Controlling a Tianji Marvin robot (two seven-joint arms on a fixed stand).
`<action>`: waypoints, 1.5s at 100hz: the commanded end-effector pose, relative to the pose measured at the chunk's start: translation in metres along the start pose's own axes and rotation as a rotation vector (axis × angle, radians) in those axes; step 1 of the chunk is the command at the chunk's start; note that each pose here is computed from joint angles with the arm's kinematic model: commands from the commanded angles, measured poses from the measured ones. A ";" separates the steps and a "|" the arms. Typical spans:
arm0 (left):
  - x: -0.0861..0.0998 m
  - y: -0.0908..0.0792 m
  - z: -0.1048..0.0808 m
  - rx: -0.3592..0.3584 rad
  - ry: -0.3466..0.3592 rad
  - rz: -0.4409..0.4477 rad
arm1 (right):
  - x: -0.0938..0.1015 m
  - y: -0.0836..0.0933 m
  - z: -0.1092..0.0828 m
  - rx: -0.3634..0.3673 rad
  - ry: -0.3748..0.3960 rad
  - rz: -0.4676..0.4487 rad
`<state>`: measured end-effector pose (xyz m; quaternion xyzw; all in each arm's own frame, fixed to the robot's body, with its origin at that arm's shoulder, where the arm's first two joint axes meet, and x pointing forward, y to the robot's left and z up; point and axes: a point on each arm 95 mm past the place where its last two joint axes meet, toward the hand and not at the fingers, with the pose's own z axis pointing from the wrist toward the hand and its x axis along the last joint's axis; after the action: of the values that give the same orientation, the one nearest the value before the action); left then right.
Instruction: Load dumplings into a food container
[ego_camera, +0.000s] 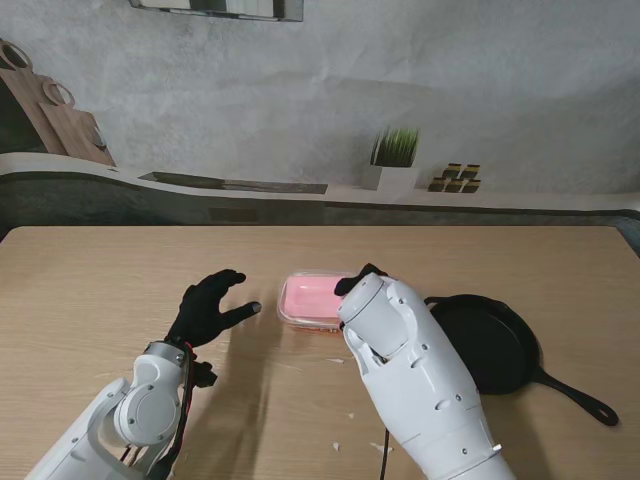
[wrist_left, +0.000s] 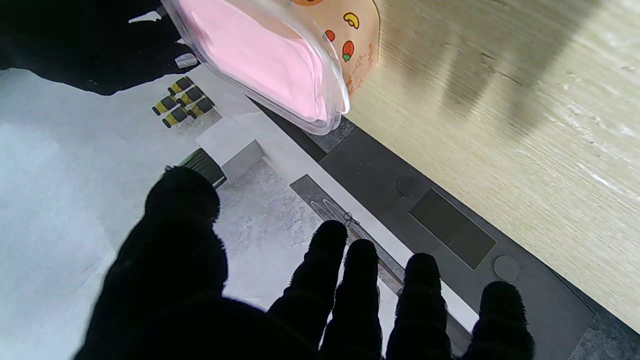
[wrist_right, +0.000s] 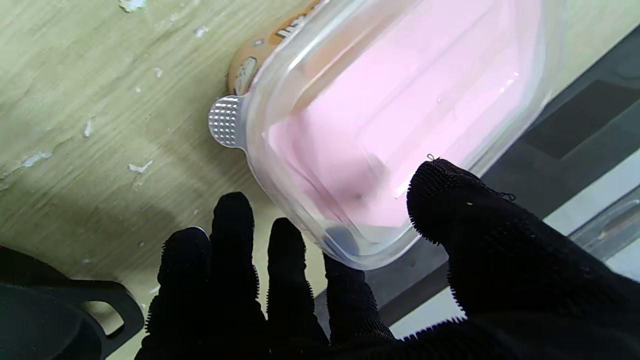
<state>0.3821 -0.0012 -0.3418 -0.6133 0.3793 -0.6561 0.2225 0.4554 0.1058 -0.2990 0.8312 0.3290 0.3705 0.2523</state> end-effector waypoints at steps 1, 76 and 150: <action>0.001 0.002 0.000 -0.016 0.002 -0.002 | -0.006 -0.003 0.001 0.005 -0.056 0.020; 0.004 0.005 0.036 -0.130 0.055 0.181 | -0.043 0.016 0.009 -0.143 0.349 -0.265; 0.015 0.027 0.084 -0.242 0.009 0.224 | -0.060 -0.005 0.008 -0.131 0.438 -0.365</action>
<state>0.4541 -0.0405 -0.3584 -0.5796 0.5241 -0.5811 0.2275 0.4343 0.0582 -0.3294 0.6355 0.4953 0.5090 0.3027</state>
